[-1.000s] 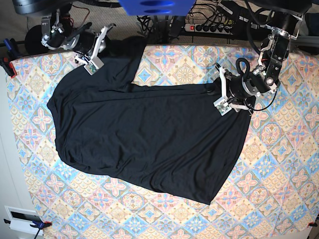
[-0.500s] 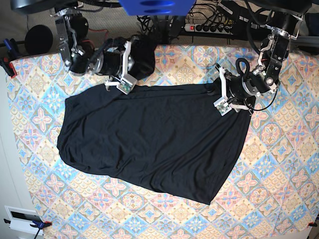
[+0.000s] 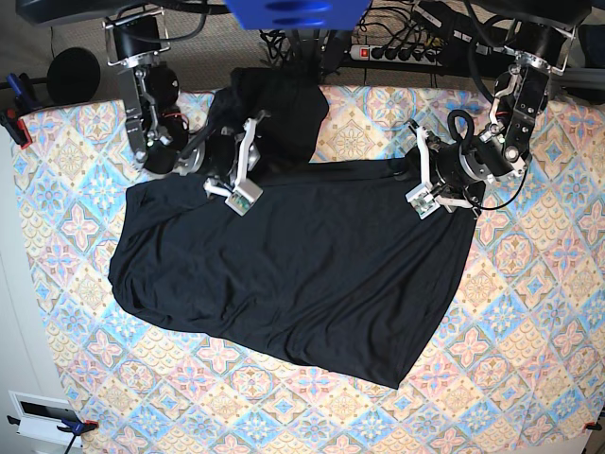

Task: Layout the t-shirt on the table in an organized manner, then fold the t-shirt properly
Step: 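Grasp the sleeve fabric with the right gripper and lift it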

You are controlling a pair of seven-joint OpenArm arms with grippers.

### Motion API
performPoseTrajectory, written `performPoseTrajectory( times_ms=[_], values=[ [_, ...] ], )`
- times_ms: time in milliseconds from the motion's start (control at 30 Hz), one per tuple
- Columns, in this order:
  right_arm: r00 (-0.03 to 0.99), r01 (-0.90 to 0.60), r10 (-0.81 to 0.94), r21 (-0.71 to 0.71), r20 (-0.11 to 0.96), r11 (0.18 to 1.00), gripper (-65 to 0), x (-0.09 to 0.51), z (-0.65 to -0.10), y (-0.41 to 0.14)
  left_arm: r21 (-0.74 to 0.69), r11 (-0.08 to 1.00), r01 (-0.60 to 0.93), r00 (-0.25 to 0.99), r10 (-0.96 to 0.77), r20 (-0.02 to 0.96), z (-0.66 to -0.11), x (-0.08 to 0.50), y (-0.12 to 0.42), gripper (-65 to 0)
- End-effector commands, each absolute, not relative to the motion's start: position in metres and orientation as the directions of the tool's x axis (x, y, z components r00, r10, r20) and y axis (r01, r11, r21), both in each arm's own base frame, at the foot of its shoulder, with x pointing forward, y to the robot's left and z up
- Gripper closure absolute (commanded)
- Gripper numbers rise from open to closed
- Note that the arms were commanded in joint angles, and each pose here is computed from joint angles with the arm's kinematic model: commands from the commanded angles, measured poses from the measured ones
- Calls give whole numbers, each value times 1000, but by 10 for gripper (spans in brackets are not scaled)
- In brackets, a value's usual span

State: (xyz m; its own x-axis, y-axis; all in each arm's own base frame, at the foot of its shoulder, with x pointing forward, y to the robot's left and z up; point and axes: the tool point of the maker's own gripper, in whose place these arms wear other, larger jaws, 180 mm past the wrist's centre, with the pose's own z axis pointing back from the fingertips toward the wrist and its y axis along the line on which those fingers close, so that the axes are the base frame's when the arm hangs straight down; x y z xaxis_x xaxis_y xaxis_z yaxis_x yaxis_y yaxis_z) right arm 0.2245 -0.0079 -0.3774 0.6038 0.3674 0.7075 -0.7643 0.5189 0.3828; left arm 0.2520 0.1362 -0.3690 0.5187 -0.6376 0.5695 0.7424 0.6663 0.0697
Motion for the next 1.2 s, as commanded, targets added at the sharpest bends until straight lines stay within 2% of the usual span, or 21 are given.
performPoseTrajectory(
  times_ms=[0, 167, 567, 1167],
  values=[
    [588, -770, 317, 397, 744, 499, 0, 232, -365, 2, 88, 664, 743, 496, -634, 594, -359, 259, 137, -263],
    [605, -757, 286, 424, 743, 498, 0, 244, -367, 13, 88, 664, 743, 496, -634, 594, -359, 259, 137, -263],
    [506, -804, 288, 325, 813, 498, 0, 295, -333, 13, 79, 664, 743, 500, -631, 593, -361, 256, 136, -263],
    [626, -721, 224, 446, 747, 530, 0, 324, -366, 15, 75, 665, 743, 504, -630, 591, -363, 254, 136, -263]
  ],
)
